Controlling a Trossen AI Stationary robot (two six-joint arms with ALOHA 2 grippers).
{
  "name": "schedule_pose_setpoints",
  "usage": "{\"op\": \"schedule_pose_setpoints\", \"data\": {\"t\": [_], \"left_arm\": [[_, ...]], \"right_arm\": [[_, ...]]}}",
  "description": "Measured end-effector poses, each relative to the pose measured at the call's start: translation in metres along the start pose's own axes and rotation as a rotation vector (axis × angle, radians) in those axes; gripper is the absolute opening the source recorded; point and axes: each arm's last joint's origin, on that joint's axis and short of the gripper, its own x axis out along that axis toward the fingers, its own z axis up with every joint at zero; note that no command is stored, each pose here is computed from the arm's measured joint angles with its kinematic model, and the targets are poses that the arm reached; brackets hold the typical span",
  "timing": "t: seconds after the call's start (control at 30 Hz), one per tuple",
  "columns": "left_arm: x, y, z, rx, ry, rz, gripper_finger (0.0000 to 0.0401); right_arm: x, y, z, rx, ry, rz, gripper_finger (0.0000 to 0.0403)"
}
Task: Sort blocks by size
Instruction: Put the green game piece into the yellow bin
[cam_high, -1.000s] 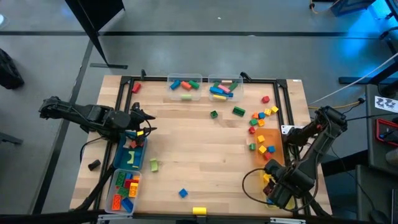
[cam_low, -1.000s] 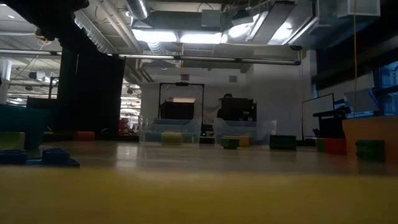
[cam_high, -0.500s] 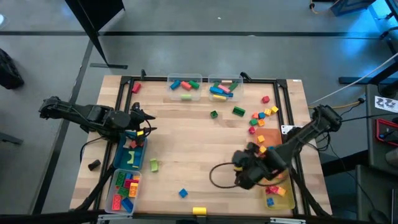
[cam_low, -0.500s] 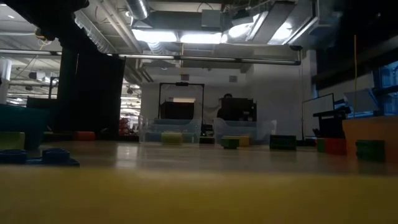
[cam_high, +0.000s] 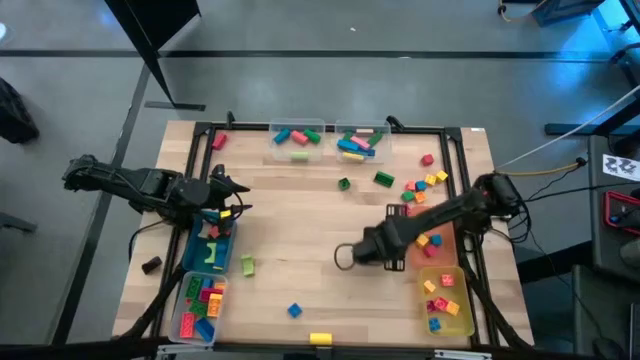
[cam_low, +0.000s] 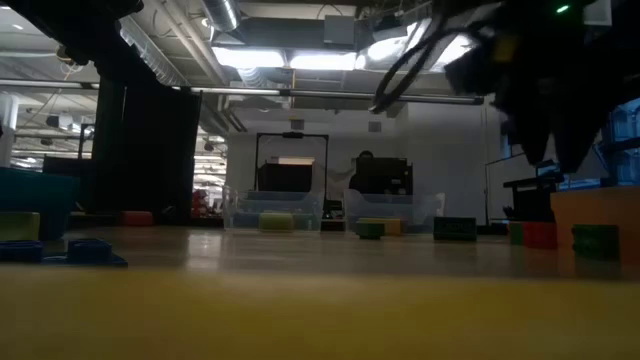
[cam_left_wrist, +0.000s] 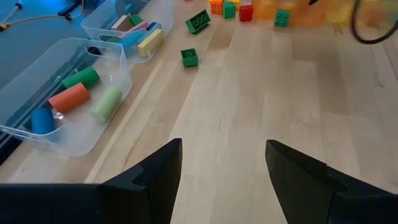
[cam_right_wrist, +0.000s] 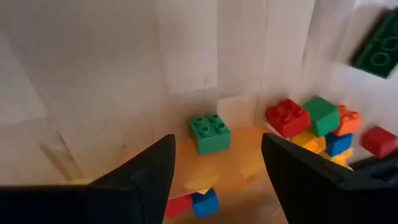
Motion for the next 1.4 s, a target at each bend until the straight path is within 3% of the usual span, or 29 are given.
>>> {"op": "schedule_pose_setpoints", "data": {"t": [0.33,0.5,0.77,1.13,1.27,1.4], "left_arm": [[0.0,0.0,0.0,0.002,0.002,0.0,0.0216],[0.0,0.0,0.0,0.001,0.002,0.0,0.0216],[0.0,0.0,0.0,0.001,0.002,0.0,0.0216],[0.0,0.0,0.0,0.001,0.002,0.0,0.0216],[0.0,0.0,0.0,0.001,0.001,0.0,0.0216],[0.0,0.0,0.0,0.001,0.001,0.0,0.0216]], "right_arm": [[0.016,-0.035,0.016,0.03,0.095,0.181,0.0238],[0.035,-0.033,0.012,0.039,0.134,0.232,0.0238],[0.061,-0.031,-0.001,0.014,0.209,0.206,0.0238],[0.085,-0.029,-0.008,0.009,0.205,0.169,0.0237],[0.086,-0.029,-0.008,0.009,0.198,0.172,0.0213],[0.086,-0.029,-0.008,0.009,0.196,0.173,0.0158]]}}
